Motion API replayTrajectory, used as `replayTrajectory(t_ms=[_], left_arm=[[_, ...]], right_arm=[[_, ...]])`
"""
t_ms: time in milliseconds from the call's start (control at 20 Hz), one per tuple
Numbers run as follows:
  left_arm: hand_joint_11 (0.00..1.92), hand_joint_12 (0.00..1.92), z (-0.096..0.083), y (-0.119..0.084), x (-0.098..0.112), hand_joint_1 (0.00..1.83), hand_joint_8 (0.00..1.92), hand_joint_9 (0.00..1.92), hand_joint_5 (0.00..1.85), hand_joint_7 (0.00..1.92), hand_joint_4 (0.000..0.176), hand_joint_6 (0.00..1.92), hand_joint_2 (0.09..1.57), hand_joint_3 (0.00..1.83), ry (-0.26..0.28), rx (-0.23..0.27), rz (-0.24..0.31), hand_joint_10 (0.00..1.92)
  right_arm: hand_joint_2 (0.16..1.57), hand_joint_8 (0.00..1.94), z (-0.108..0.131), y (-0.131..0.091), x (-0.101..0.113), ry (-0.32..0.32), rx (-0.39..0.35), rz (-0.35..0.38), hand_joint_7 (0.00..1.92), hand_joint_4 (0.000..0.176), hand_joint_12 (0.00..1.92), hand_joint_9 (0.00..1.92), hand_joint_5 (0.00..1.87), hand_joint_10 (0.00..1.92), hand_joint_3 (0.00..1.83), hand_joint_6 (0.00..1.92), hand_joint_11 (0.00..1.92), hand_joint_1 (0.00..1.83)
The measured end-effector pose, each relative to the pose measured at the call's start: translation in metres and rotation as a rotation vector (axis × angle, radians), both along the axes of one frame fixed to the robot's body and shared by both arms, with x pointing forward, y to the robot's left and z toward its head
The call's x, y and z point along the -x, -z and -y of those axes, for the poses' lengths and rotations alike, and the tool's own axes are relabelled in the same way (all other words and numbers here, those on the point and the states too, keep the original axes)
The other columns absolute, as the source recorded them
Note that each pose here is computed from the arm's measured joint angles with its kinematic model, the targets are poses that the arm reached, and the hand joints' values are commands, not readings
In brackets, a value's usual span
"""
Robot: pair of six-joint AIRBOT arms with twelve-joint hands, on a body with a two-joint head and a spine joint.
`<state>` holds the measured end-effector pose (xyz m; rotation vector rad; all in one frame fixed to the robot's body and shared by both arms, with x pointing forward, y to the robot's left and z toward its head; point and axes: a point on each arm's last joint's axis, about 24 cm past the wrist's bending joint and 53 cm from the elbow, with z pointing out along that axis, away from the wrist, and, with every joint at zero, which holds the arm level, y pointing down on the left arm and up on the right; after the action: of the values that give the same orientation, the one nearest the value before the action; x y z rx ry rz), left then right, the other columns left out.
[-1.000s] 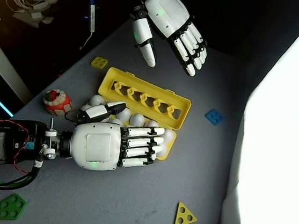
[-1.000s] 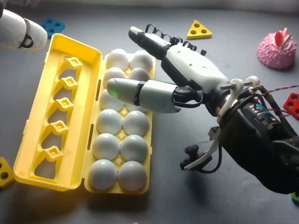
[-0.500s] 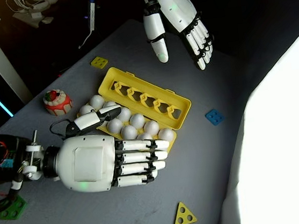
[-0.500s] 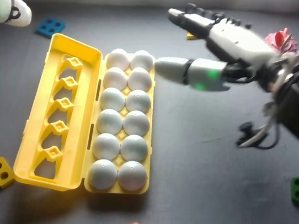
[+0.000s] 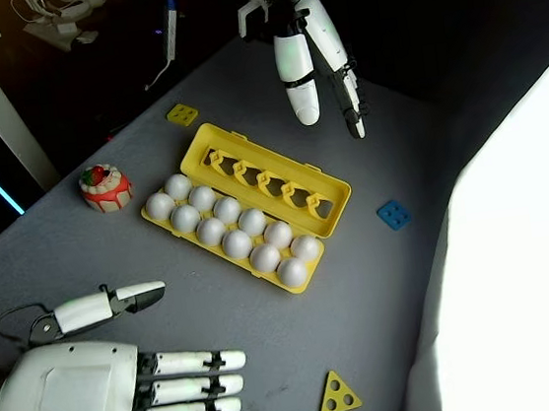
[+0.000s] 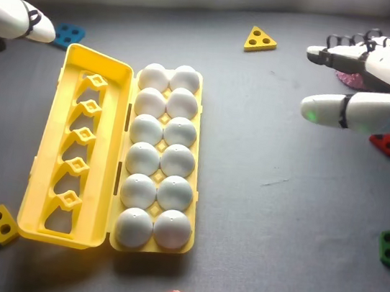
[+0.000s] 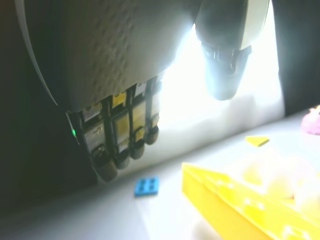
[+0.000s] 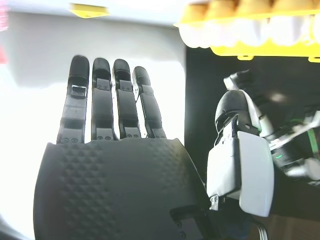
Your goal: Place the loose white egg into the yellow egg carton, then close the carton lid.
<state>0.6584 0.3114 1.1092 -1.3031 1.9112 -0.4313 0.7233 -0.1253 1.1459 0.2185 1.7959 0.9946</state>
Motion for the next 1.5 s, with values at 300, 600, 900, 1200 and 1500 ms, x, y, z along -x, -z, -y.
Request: replayTrajectory(t_ms=[300, 600, 900, 1200, 1500], left_arm=[[0.0, 0.64, -0.006, 0.023, 0.014, 0.17, 0.01, 0.19, 0.2, 0.22, 0.03, 0.01, 1.32, 0.0, -0.126, 0.087, -0.005, 0.01], [0.0, 1.06, 0.0, 0.046, 0.024, 0.19, 0.03, 0.44, 0.39, 0.49, 0.006, 0.03, 1.31, 0.0, -0.208, 0.184, -0.023, 0.05], [0.0, 1.23, 0.022, 0.06, 0.026, 0.18, 0.01, 0.53, 0.44, 0.56, 0.0, 0.01, 1.31, 0.0, -0.206, 0.252, -0.035, 0.08], [0.0, 1.21, 0.018, 0.069, 0.032, 0.18, 0.0, 0.5, 0.43, 0.53, 0.0, 0.0, 1.31, 0.0, -0.237, 0.259, -0.047, 0.07], [0.0, 1.17, 0.017, 0.082, 0.043, 0.19, 0.0, 0.48, 0.41, 0.5, 0.001, 0.0, 1.32, 0.0, -0.296, 0.298, -0.067, 0.06]], right_arm=[[1.14, 0.0, 0.007, -0.019, 0.033, -0.109, 0.093, 0.086, 0.22, 0.0, 0.68, 0.2, 0.16, 0.0, 0.0, 0.0, 0.0, 0.02], [1.15, 0.0, 0.034, -0.013, 0.043, -0.108, 0.183, 0.114, 0.23, 0.0, 0.55, 0.2, 0.15, 0.0, 0.0, 0.0, 0.0, 0.02], [1.16, 0.0, 0.03, -0.019, 0.061, -0.116, 0.151, 0.138, 0.21, 0.0, 0.52, 0.2, 0.15, 0.0, 0.0, 0.0, 0.0, 0.0], [1.14, 0.0, 0.031, -0.014, 0.067, -0.094, 0.151, 0.114, 0.21, 0.0, 0.44, 0.19, 0.17, 0.0, 0.0, 0.0, 0.0, 0.01], [1.15, 0.0, 0.034, -0.015, 0.065, -0.078, 0.166, 0.127, 0.24, 0.0, 0.46, 0.2, 0.19, 0.0, 0.0, 0.0, 0.0, 0.0]])
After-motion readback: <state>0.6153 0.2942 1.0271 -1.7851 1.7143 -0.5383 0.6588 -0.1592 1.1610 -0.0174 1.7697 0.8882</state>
